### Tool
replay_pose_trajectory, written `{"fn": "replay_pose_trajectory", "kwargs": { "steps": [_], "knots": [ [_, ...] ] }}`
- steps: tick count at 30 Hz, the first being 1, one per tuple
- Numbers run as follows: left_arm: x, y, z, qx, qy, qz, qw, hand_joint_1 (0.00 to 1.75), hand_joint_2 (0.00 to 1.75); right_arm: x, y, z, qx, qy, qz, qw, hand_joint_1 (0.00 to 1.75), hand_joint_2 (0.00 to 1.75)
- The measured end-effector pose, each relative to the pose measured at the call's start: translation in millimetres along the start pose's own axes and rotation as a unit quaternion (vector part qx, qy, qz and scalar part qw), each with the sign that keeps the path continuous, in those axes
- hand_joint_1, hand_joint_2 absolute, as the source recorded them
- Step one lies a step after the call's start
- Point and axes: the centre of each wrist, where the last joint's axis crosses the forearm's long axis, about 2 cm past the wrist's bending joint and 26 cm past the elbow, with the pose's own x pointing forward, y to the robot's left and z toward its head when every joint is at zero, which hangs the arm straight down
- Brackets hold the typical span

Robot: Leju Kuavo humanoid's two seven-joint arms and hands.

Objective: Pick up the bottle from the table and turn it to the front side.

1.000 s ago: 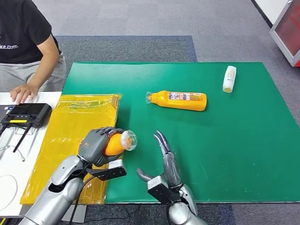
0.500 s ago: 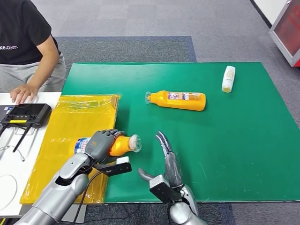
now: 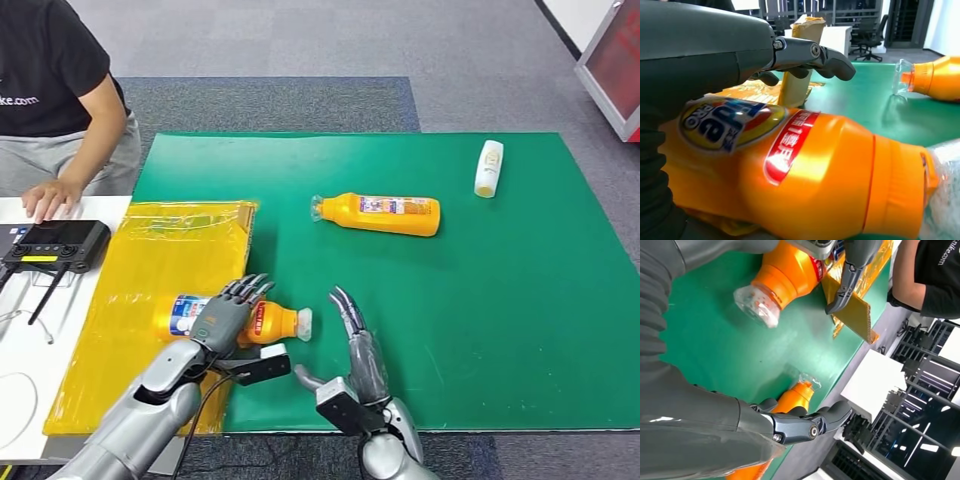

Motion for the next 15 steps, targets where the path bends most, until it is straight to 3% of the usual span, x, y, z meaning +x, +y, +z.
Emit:
{"fn": "replay_pose_trajectory", "kwargs": {
  "steps": [4,7,12,15],
  "knots": [
    [5.1,2.6,1.3,0.044,-0.012,-0.007,0.999,0.00,1.75,-1.1,1.0,2.0,0.002,0.002,0.004,1.000,0.00,1.75],
    [17.3,13.8,5.5,0.146,-0.053,0.008,0.988,0.00,1.75,-1.8,1.7,3.8,0.001,0.004,0.007,1.000,0.00,1.75],
    [47.7,41.9,20.0,0.349,-0.167,0.044,0.921,0.00,1.75,-4.2,4.0,4.0,0.001,0.007,0.004,1.000,0.00,1.75],
    [61.3,57.1,28.0,0.417,-0.214,0.050,0.882,0.00,1.75,-4.8,6.6,1.4,0.003,0.007,-0.001,1.000,0.00,1.75]
  ]
}}
